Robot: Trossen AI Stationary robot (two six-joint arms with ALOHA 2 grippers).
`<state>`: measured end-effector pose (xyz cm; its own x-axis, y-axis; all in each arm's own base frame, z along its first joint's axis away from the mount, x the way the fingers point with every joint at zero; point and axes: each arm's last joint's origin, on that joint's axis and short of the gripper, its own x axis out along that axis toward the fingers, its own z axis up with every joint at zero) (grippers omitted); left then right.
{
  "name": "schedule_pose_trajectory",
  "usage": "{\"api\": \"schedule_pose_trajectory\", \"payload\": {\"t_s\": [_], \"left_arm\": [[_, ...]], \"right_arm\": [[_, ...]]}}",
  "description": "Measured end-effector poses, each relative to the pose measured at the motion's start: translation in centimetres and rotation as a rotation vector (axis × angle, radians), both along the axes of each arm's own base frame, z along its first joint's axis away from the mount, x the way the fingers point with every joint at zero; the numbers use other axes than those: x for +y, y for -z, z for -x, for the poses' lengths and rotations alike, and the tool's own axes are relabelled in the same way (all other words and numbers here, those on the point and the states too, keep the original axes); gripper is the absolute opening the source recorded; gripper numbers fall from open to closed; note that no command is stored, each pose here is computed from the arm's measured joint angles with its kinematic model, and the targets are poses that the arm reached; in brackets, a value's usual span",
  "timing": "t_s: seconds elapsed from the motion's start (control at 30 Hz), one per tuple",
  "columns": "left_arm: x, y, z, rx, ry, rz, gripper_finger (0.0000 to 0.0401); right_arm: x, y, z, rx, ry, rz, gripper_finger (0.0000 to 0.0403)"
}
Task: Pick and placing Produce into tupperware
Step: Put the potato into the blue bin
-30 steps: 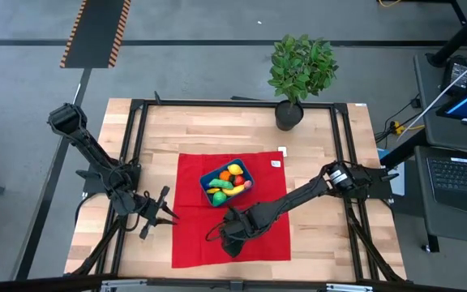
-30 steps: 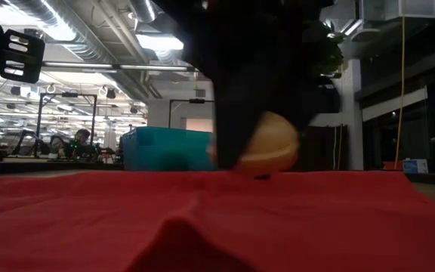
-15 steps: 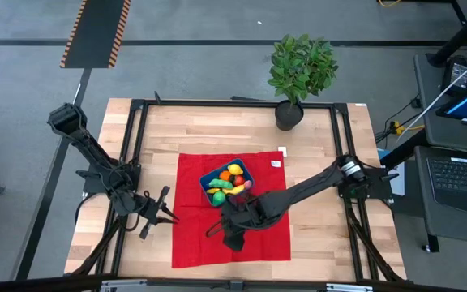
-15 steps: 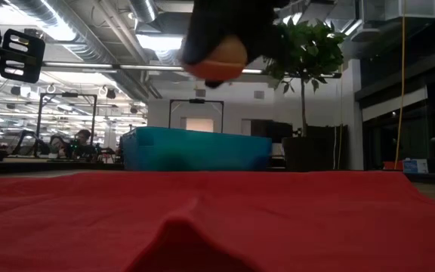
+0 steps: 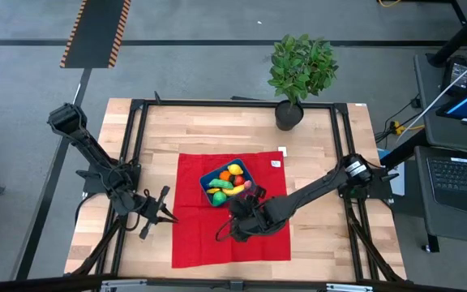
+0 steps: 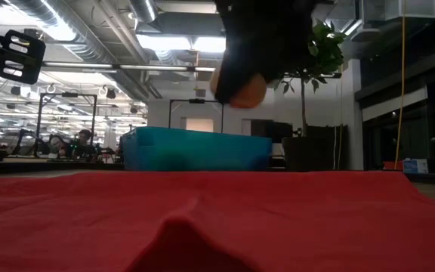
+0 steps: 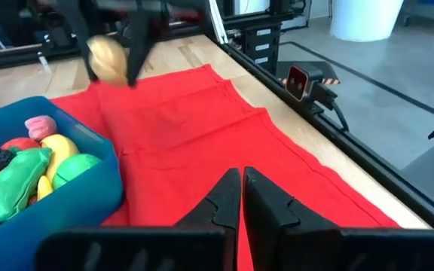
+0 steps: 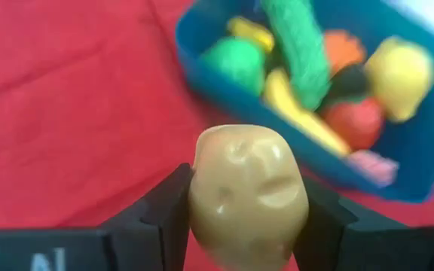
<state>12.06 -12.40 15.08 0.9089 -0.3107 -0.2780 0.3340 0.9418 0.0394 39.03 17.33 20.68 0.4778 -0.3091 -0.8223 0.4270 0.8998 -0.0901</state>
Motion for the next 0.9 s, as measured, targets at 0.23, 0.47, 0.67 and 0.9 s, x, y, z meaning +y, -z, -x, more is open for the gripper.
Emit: {"api": "schedule_pose_trajectory", "payload": {"t_s": [0.23,0.47,0.67,0.9], "left_arm": [[0.0,0.0,0.0,-0.002,0.000,0.003,0.0001],[0.0,-0.1,0.0,-0.004,0.000,0.006,0.0015],[0.0,-0.1,0.0,-0.009,-0.001,0.009,0.0032],[-0.1,-0.3,-0.1,-0.024,-0.002,0.027,0.0049]], "right_arm": [[1.3,4.4,0.1,-0.225,-0.009,-0.115,0.0174],[1.8,4.9,1.1,-0.458,-0.060,-0.112,0.0174],[1.2,4.5,2.7,-0.625,-0.128,-0.070,0.0174],[-0.6,4.3,6.0,-0.833,-0.223,-0.076,0.0174]]}}
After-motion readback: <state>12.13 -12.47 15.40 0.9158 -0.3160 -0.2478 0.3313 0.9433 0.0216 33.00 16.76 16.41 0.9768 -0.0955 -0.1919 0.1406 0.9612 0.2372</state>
